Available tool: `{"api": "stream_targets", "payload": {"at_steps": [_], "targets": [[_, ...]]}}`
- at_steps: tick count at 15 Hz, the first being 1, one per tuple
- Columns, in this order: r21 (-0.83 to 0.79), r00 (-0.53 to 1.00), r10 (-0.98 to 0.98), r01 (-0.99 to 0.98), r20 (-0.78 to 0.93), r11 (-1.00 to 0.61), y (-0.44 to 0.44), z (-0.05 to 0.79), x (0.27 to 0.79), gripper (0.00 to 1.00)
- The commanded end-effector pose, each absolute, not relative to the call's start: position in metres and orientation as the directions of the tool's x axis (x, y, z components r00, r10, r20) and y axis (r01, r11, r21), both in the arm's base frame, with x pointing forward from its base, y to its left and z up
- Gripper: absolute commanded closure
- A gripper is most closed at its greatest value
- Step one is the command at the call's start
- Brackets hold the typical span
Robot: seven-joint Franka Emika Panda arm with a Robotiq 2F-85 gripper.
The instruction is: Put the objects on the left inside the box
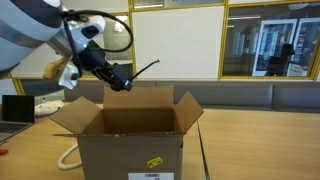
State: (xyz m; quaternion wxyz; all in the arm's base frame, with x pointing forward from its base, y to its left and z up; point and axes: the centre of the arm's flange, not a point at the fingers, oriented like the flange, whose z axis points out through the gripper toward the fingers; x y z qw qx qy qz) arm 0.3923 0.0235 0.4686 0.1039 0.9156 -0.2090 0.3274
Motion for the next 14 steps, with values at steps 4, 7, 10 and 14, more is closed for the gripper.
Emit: {"api": "stream_targets", "payload": {"at_steps": [4, 7, 10, 14], "targets": [[-0.068, 0.779, -0.418, -0.440, 0.467, -0.896, -0.039, 0.414, 0.435, 0.45], [-0.073, 0.823, -0.426, -0.432, 0.375, -0.899, -0.038, 0.384, 0.446, 0.45], [-0.073, 0.844, -0.432, -0.433, 0.316, -0.899, -0.034, 0.365, 0.454, 0.03], [-0.068, 0.855, -0.428, -0.428, 0.294, -0.901, -0.029, 0.358, 0.464, 0.00]]}}
